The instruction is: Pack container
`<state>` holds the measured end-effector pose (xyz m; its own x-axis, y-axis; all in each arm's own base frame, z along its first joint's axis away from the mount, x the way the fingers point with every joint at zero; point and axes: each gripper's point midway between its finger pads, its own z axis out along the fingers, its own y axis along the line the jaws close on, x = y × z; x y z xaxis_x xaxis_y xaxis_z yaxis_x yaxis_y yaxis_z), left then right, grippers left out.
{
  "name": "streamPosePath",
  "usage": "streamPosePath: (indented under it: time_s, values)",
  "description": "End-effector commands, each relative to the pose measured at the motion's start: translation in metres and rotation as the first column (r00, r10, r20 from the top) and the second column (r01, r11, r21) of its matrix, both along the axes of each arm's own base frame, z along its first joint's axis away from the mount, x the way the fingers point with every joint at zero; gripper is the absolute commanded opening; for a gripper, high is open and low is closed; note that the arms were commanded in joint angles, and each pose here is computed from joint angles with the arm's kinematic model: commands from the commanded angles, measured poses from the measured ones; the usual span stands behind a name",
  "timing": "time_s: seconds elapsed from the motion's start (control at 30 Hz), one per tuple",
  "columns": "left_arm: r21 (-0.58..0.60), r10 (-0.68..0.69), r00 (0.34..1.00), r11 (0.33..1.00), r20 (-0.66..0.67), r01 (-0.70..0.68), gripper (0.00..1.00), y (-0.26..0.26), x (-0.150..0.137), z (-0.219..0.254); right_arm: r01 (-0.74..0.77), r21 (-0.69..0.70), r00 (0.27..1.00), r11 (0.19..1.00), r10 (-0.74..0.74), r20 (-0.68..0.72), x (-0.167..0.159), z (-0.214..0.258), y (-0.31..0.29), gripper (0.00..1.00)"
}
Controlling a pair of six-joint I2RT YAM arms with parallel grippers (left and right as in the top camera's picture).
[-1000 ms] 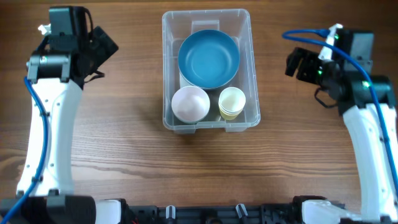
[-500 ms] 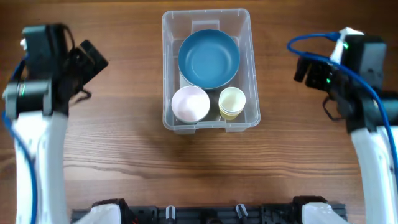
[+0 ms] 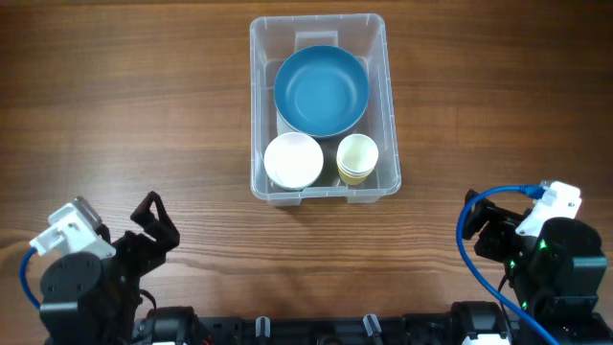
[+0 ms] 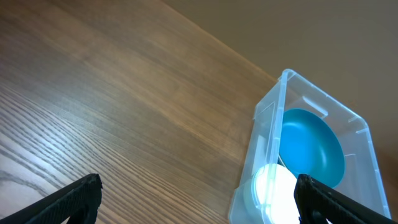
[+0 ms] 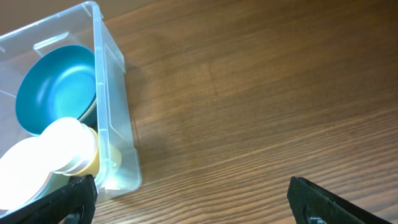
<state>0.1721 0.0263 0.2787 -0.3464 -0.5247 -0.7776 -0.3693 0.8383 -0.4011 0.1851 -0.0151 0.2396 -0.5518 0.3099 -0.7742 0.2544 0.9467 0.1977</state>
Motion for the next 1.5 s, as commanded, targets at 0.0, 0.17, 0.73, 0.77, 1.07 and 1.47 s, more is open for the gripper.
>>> streamPosePath:
  time_s: [0.0, 0.17, 0.73, 0.77, 1.07, 1.47]
  values:
    - [0.007, -0.025, 1.000, 1.000, -0.014, 0.025, 1.00, -0.003, -0.005, -0.005, 0.030, 0.014, 1.000, 0.999, -0.030, 0.005, -0.001, 0.000, -0.002, 1.00]
    - [0.007, -0.025, 0.999, 1.000, -0.023, 0.025, 1.00, -0.003, -0.006, -0.007, 0.030, 0.014, 1.000, 0.999, -0.030, 0.000, -0.001, -0.001, -0.002, 1.00]
    - [0.007, -0.025, 0.999, 1.000, -0.023, 0.025, 1.00, -0.003, -0.006, -0.007, -0.129, -0.213, 0.750, 0.968, 0.236, 0.618, 0.043, 0.010, 0.025, 1.00]
    - [0.007, -0.025, 0.999, 1.000, -0.023, 0.025, 1.00, -0.003, -0.006, -0.007, -0.125, -0.213, 0.724, 0.969, 0.236, 0.648, 0.045, 0.009, 0.025, 1.00]
    - [0.007, -0.025, 0.999, 1.000, -0.023, 0.025, 1.00, -0.003, -0.006, -0.007, -0.131, -0.226, 0.688, 0.965, 0.252, 0.680, 0.053, -0.010, 0.030, 0.99]
    - [0.007, -0.025, 0.999, 1.000, -0.023, 0.025, 1.00, -0.003, -0.006, -0.007, -0.183, -0.158, 0.772, 0.970, 0.241, 0.588, 0.061, -0.064, 0.034, 1.00]
